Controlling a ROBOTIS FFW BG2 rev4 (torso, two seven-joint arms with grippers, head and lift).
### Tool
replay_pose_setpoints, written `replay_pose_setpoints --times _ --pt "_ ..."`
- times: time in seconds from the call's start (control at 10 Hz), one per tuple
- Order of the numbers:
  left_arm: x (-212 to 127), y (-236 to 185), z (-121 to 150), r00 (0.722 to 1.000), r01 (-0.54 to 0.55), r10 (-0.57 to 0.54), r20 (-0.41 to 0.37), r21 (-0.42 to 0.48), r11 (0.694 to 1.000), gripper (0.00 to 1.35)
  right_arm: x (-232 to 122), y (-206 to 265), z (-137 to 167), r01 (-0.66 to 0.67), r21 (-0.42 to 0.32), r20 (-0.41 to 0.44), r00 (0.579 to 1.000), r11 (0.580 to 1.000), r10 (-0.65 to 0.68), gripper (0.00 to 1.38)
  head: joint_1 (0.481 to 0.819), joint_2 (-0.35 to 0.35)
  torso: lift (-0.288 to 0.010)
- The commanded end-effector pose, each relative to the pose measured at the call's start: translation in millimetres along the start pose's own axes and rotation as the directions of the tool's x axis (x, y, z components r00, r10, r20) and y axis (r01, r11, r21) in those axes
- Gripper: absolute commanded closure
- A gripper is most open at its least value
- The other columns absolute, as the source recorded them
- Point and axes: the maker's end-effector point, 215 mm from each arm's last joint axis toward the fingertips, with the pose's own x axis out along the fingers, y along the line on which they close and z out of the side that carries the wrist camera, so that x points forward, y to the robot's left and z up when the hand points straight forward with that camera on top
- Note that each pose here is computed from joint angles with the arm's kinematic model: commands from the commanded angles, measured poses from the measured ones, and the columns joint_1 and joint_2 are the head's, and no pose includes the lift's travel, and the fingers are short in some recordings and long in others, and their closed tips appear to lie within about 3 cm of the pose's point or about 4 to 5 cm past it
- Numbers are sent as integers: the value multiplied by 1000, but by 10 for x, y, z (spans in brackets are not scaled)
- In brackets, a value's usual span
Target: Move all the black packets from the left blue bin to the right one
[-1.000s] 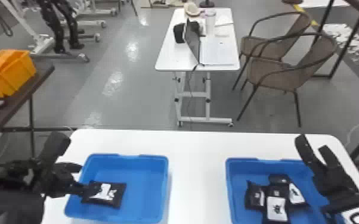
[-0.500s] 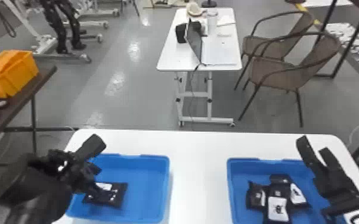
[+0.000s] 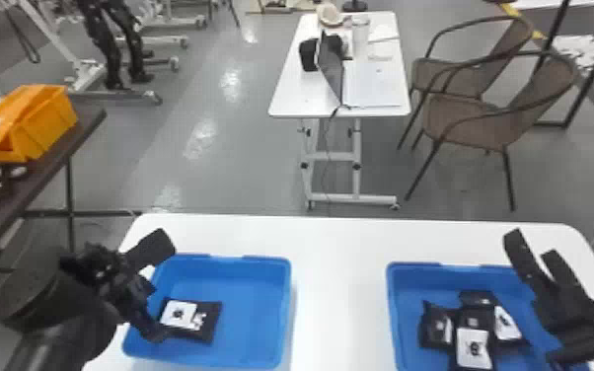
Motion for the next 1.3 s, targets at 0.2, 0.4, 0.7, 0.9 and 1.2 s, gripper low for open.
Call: replay_pose_setpoints --times 0.2,0.4,0.7,0.9,1.2 --pt "200 -41 15 997 18 -10 -81 92 996 137 28 19 4 -7 12 5 1000 1000 7 136 695 153 0" --pt "273 -28 24 995 12 1 -104 123 992 137 13 14 -15 -6 18 3 1000 1000 6 137 695 146 0" --pt "358 11 -81 989 17 3 -148 133 991 137 -10 -3 -32 -3 27 2 1000 1000 3 137 695 147 0" --pt "451 28 -27 988 4 21 -150 167 986 137 -3 11 -25 -8 29 4 1000 1000 8 137 695 154 0" --pt "550 62 3 986 -13 43 -159 185 983 140 -5 17 -38 -15 36 4 1000 999 15 134 695 148 0"
